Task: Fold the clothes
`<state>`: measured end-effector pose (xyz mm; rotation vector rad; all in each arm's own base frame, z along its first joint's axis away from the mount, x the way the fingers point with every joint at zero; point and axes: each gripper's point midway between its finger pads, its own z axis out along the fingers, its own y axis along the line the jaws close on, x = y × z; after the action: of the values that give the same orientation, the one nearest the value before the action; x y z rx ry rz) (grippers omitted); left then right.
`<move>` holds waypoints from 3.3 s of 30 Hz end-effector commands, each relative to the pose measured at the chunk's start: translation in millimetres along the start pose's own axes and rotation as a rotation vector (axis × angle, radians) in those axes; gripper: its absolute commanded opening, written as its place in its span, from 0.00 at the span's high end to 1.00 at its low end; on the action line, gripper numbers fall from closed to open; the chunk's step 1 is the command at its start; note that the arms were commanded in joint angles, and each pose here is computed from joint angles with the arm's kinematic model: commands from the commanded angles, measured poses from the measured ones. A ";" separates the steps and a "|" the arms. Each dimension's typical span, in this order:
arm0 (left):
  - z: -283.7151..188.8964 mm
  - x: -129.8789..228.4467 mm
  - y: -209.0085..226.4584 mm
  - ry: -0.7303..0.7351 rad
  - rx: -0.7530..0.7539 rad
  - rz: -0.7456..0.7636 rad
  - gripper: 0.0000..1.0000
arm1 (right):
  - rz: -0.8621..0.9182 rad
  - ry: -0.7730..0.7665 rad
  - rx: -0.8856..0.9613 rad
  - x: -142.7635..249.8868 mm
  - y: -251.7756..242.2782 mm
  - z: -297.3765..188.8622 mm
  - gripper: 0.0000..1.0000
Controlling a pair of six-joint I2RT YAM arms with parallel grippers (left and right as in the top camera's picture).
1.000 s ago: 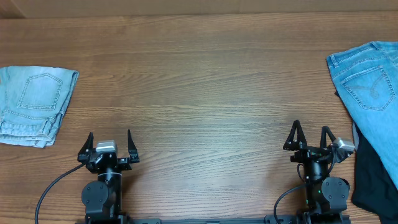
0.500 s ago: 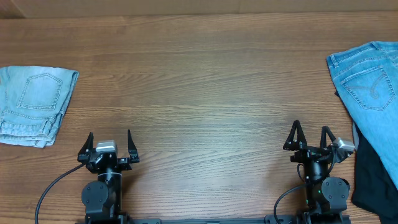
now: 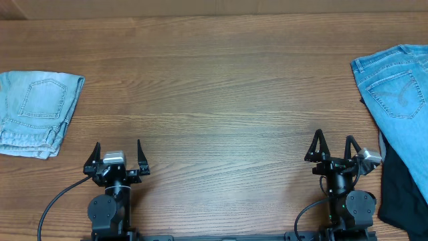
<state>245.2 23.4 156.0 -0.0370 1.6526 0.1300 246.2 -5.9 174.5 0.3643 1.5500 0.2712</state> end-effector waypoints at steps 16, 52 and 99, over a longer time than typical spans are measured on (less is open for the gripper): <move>-0.3 -0.8 -0.2 -0.007 0.003 0.018 0.00 | -0.006 -0.003 -0.002 1.5 -0.9 0.1 0.00; -0.3 -0.8 -0.2 -0.007 0.003 0.018 0.00 | -0.006 -0.003 -0.002 1.6 -0.8 0.1 0.00; -0.3 -0.8 -0.2 -0.007 0.003 0.018 0.00 | 0.050 -0.143 0.170 -204.1 47.8 -4.4 0.00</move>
<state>245.2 23.4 156.0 -0.0370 1.6526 0.1300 231.7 -35.7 344.5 0.5038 1.3931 0.1885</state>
